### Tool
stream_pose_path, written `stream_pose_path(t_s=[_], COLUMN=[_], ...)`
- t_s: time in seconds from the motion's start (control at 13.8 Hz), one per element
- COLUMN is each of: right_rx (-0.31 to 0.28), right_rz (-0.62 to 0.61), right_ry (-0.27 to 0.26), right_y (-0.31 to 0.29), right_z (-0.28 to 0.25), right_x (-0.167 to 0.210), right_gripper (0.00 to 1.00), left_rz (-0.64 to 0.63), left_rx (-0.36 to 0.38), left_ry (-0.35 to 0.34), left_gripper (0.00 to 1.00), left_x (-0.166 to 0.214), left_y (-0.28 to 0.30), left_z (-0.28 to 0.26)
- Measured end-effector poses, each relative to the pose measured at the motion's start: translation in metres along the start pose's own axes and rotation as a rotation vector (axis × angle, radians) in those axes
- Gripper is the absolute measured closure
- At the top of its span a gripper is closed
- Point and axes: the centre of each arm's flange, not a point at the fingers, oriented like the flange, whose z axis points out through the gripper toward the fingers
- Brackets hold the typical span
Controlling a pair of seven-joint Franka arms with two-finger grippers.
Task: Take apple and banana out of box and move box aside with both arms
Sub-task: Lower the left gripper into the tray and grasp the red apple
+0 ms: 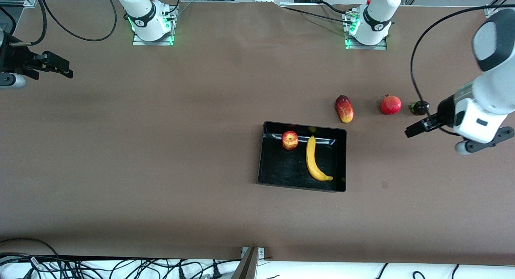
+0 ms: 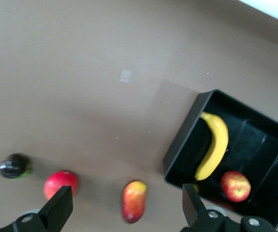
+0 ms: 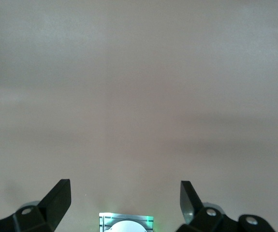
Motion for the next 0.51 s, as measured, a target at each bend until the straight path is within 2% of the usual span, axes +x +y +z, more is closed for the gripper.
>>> stream_pose_path(t_s=[0.29, 0.51], right_rx=[0.0, 0.0], right_rz=[0.0, 0.0], right_ry=[0.0, 0.0], right_y=[0.0, 0.0], right_z=[0.0, 0.0], right_x=[0.0, 0.0], right_gripper=[0.0, 0.0], left_rz=[0.035, 0.047], left_rx=[0.066, 0.095], left_ry=[-0.033, -0.061], left_gripper=[0.0, 0.0], left_x=[-0.033, -0.052], left_y=[0.077, 0.111], left_z=[0.052, 0.085])
